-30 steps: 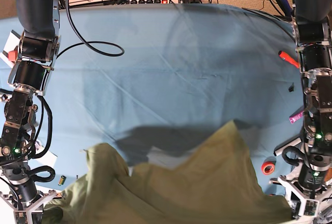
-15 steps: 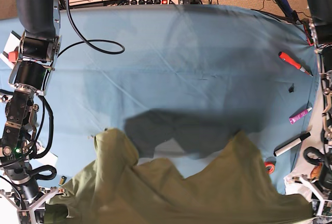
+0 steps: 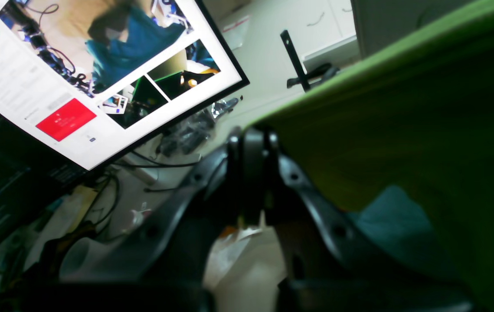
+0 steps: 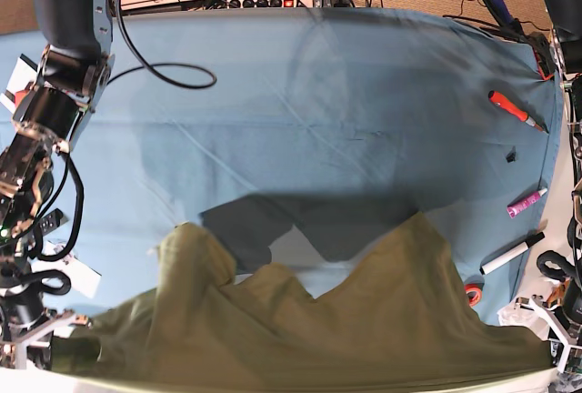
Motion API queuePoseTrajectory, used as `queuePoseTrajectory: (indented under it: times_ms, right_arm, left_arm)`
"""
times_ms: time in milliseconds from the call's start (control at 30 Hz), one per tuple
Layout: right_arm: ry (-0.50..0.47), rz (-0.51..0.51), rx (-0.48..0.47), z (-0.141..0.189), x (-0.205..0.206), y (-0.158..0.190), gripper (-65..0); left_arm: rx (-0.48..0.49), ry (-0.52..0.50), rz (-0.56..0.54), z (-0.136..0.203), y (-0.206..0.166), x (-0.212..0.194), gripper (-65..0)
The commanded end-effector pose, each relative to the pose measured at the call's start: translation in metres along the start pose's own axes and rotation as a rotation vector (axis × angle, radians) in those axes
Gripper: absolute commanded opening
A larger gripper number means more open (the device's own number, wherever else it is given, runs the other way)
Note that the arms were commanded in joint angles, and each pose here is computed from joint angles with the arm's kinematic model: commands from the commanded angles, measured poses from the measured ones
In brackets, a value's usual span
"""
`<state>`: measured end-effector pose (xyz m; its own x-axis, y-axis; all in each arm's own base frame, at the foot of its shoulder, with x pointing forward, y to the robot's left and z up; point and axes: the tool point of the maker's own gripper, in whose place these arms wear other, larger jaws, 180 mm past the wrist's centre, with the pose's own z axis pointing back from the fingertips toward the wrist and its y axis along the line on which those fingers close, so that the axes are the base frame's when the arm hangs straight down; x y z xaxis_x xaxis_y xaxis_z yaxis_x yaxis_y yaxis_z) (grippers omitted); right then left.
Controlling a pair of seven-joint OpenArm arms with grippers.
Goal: Layout the t-shirt on the table in an organized manner, then fold the t-shirt properly
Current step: 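Lift the t-shirt high with both grippers, stretching it between them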
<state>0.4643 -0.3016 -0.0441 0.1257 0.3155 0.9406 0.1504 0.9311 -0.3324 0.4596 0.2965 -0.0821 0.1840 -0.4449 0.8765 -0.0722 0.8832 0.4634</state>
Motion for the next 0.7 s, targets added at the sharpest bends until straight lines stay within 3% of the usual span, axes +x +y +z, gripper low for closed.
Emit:
queuePoseTrajectory:
  times_ms: [0, 167, 333, 667]
  right_arm:
    - [-0.051, 0.01, -0.116, 0.01, 0.02, -0.033, -65.0]
    - [-0.061, 0.058, -0.106, 0.028, 0.014, -0.02, -65.0]
    - [-0.076, 0.118, -0.124, 0.049, 0.01, -0.013, -65.0]
    - [-0.148, 0.09, -0.211, 0.112, 0.003, -0.033, -65.0]
  left_arm:
    - [0.117, 0.009, -0.03, 0.008, 0.034, 0.004, -65.0]
    - [0.154, 0.027, -0.079, 0.034, 0.031, -0.016, -65.0]
    - [0.23, 0.021, -0.061, 0.073, 0.051, -0.03, -65.0]
    - [0.294, 0.075, -0.106, 0.136, 0.072, -0.061, -65.0]
